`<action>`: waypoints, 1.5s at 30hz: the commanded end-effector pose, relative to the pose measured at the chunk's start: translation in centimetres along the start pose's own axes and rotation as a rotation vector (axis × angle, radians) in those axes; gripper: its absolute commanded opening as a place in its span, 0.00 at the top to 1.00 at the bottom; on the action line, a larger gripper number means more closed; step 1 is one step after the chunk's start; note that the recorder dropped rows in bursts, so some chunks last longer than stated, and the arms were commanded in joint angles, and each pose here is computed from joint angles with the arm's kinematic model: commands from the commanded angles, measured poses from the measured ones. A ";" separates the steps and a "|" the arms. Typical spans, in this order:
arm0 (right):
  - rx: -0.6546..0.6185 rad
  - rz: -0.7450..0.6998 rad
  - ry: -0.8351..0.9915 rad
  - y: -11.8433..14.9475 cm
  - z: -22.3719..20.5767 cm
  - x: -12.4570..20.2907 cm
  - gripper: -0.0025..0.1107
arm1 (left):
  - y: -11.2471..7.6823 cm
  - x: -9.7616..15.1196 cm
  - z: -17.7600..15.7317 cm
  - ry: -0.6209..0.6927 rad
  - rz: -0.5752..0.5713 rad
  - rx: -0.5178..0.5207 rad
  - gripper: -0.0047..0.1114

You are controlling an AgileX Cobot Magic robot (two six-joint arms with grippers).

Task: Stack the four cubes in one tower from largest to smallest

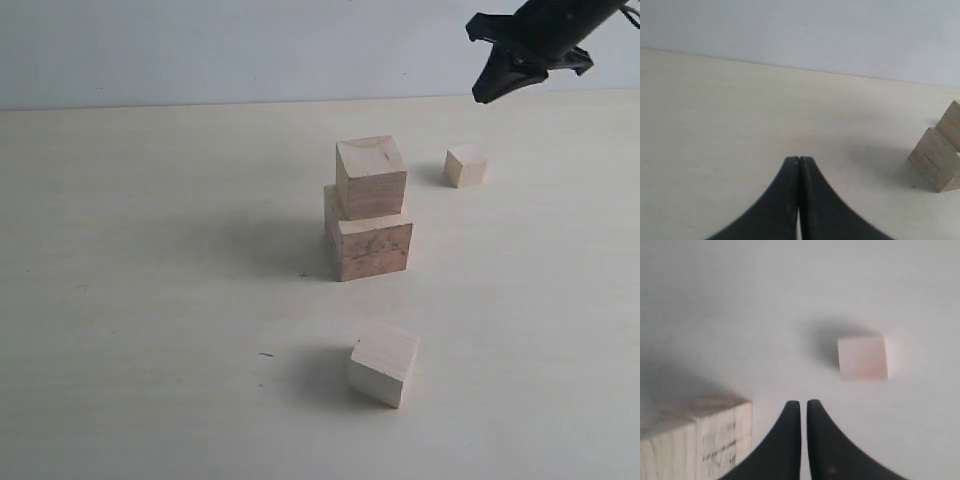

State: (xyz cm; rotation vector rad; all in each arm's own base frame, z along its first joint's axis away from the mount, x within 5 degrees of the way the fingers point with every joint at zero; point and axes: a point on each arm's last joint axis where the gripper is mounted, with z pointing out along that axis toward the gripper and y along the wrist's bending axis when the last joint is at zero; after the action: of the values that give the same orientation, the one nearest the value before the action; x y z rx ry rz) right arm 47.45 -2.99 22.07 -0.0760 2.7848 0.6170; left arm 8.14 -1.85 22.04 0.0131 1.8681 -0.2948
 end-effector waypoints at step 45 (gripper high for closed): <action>-0.465 0.149 -0.053 2.3 11.1 14.8 0.98 | -0.1 0.2 -0.1 0.009 -0.031 0.013 0.96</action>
State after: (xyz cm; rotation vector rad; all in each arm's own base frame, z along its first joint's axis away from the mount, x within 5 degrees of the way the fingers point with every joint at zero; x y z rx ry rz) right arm 36.10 3.70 9.13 0.0741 2.5612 1.2604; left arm 8.10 -1.90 21.96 0.0065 1.8776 -0.3073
